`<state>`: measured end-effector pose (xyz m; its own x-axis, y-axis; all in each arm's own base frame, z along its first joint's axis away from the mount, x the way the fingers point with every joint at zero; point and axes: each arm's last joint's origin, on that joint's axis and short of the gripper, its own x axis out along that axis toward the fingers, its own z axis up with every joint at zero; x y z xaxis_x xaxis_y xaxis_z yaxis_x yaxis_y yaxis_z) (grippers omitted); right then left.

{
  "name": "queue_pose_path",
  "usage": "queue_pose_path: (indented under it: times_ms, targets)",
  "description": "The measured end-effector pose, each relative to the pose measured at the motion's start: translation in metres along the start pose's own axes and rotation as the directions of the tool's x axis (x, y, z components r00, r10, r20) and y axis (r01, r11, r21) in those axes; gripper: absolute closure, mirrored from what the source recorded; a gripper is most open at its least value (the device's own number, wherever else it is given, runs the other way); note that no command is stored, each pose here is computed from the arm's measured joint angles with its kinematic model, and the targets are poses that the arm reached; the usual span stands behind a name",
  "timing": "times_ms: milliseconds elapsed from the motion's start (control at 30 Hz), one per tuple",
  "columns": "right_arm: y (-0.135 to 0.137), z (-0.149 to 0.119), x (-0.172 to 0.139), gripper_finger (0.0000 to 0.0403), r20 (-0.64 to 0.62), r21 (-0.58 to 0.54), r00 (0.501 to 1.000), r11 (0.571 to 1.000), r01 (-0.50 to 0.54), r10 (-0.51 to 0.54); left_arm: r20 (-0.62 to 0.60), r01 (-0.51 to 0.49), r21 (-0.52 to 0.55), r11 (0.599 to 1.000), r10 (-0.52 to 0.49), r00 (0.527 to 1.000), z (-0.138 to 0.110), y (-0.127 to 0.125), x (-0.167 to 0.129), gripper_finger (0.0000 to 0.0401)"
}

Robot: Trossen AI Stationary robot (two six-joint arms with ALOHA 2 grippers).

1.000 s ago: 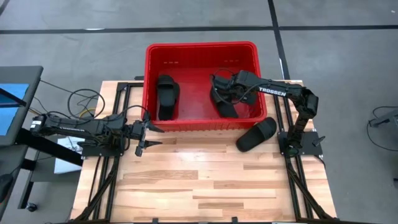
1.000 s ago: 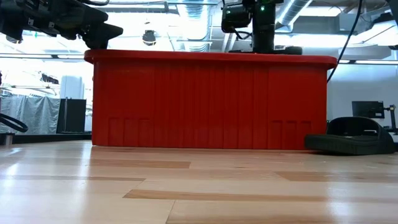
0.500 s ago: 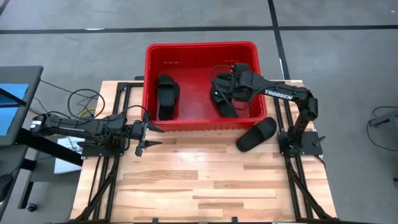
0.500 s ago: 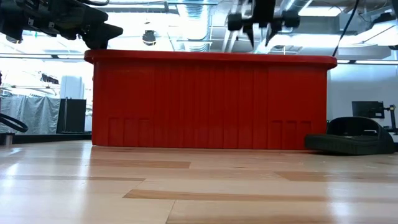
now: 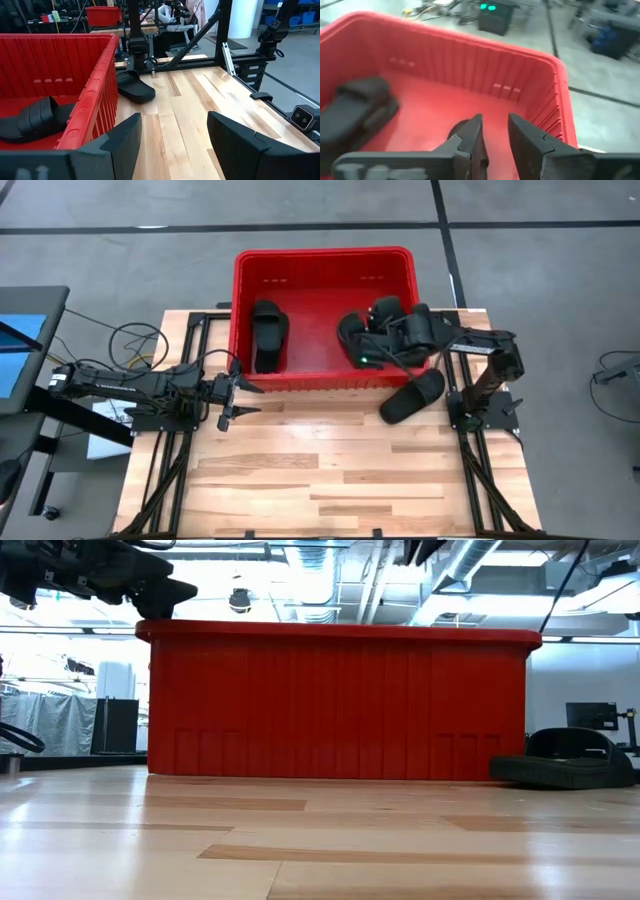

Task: Pick and place slides into bin
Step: Stack the slide on top of the right slide in the bin

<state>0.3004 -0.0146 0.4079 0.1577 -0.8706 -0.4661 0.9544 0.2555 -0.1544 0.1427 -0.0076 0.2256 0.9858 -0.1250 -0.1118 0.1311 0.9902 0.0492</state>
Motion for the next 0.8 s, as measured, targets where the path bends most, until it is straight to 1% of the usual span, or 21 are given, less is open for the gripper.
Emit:
queue_pose_path:
  times_ms: [100,167,233,367,500,567,633,700,800]
  targets:
    - [-0.002,-0.005,-0.019,0.0324,-0.027,-0.076,0.996,0.994,-0.082,0.08,-0.012,0.001,0.0,1.0,-0.001,1.0,-0.001,0.0,0.0,0.0182]
    - [-0.004,-0.008,-0.031,0.0326,-0.073,-0.136,0.986,0.978,-0.156,0.147,-0.017,0.002,0.0,1.0,-0.002,1.0,-0.001,0.0,0.0,0.0182]
    - [-0.006,-0.013,-0.042,0.0327,-0.123,-0.186,0.97,0.955,-0.231,0.21,-0.017,0.001,0.0,1.0,-0.001,1.0,-0.001,0.0,0.0,0.0182]
    - [-0.007,-0.021,-0.061,0.0327,-0.216,-0.246,0.927,0.901,-0.357,0.308,-0.02,0.002,0.0,1.0,-0.002,1.0,-0.002,0.0,0.0,0.0182]
    - [-0.006,-0.029,-0.073,0.0327,-0.325,-0.248,0.868,0.852,-0.462,0.376,-0.023,0.002,0.0,1.0,-0.002,1.0,-0.002,0.0,0.0,0.0182]
    - [-0.005,-0.034,-0.077,0.0328,-0.386,-0.215,0.832,0.838,-0.502,0.399,-0.023,0.002,0.0,1.0,-0.002,1.0,-0.002,0.0,0.0,0.0182]
    - [-0.003,-0.042,-0.079,0.0328,-0.446,-0.179,0.799,0.835,-0.521,0.403,-0.025,0.003,0.013,1.0,-0.002,1.0,-0.002,0.0,0.0,0.0182]
    - [0.001,-0.055,-0.081,0.0328,-0.489,-0.17,0.782,0.837,-0.52,0.387,-0.032,0.005,0.049,0.999,-0.004,0.999,-0.003,0.0,0.0,0.0182]
    - [0.006,-0.082,-0.082,0.0328,-0.557,-0.199,0.762,0.837,-0.509,0.331,-0.04,0.009,0.102,0.995,-0.005,0.999,-0.004,0.0,0.0,0.0182]
